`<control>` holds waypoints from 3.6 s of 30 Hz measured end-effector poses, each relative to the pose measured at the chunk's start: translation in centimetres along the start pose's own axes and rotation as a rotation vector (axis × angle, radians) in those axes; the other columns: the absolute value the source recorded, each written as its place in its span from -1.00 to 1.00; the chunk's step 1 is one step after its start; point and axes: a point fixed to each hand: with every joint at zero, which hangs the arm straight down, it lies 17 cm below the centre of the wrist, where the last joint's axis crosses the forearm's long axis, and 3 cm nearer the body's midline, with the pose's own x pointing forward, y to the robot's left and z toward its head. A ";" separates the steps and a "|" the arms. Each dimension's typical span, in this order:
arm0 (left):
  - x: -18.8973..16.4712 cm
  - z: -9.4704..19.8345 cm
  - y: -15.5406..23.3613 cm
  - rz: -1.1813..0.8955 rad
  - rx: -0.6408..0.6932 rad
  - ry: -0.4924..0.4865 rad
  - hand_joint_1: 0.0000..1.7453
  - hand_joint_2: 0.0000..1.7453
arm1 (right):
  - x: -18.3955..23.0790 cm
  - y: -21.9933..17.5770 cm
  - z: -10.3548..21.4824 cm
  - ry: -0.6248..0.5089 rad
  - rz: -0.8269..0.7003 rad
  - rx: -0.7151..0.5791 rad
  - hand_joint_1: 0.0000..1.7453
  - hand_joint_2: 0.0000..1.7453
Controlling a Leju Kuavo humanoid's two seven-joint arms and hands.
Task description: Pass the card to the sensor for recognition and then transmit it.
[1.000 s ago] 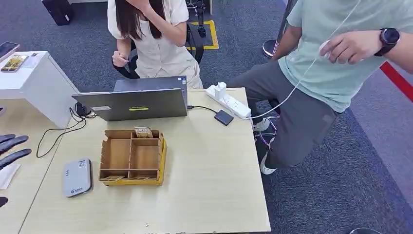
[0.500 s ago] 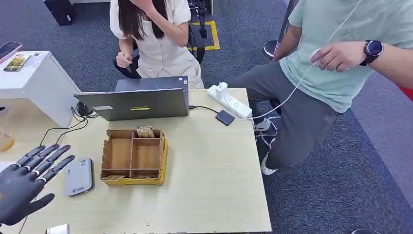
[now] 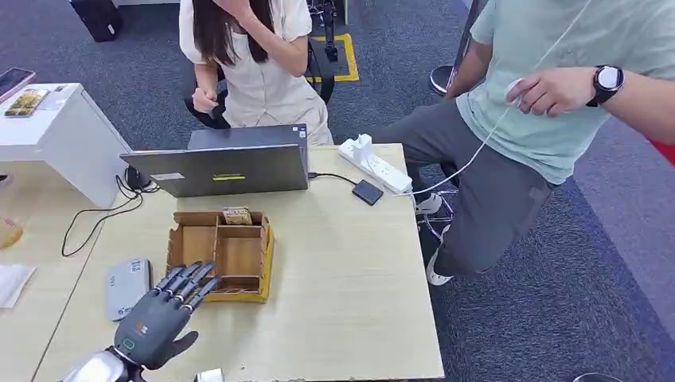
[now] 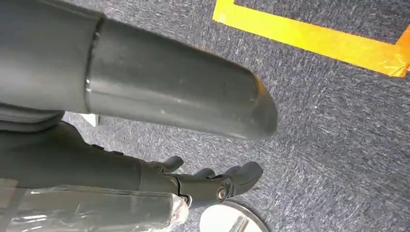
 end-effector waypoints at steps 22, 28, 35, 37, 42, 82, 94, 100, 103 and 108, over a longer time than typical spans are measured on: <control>2.7 -1.0 -1.1 0.069 -0.017 -0.032 -1.00 1.00 | -0.3 -0.1 0.0 0.010 -0.012 -0.003 -1.00 -1.00; 2.9 -1.3 -0.9 0.076 -0.008 -0.028 -1.00 1.00 | -0.3 -0.1 0.0 0.011 -0.012 -0.002 -1.00 -1.00; 2.8 -3.0 0.7 0.041 0.054 0.034 -1.00 1.00 | -0.3 -0.1 0.0 0.011 -0.012 -0.003 -1.00 -1.00; 2.1 -3.9 1.4 -0.008 0.071 0.083 -1.00 1.00 | -0.2 -0.1 0.0 0.008 -0.015 -0.004 -1.00 -1.00; 1.5 -5.1 1.9 -0.007 0.081 0.138 -1.00 1.00 | -0.1 -0.2 0.0 0.007 -0.021 -0.005 -1.00 -1.00; -0.1 -5.3 0.5 -0.011 0.041 0.222 -1.00 1.00 | -0.4 -0.2 0.0 0.022 -0.026 -0.005 -1.00 -1.00; -0.1 -5.3 0.5 -0.011 0.041 0.222 1.00 1.00 | -0.4 -0.2 0.0 0.021 -0.026 -0.005 -1.00 -1.00; 0.2 -5.3 -0.1 -0.016 0.015 0.180 1.00 1.00 | -0.4 -0.2 0.0 0.024 -0.026 -0.005 -1.00 -1.00; 0.0 -5.2 -0.2 -0.017 0.013 0.182 1.00 1.00 | -0.5 -0.2 0.0 0.025 -0.026 -0.005 -1.00 -1.00; -0.1 -5.2 -0.3 -0.017 0.011 0.183 1.00 1.00 | -0.4 -0.2 0.0 0.024 -0.026 -0.005 -1.00 -1.00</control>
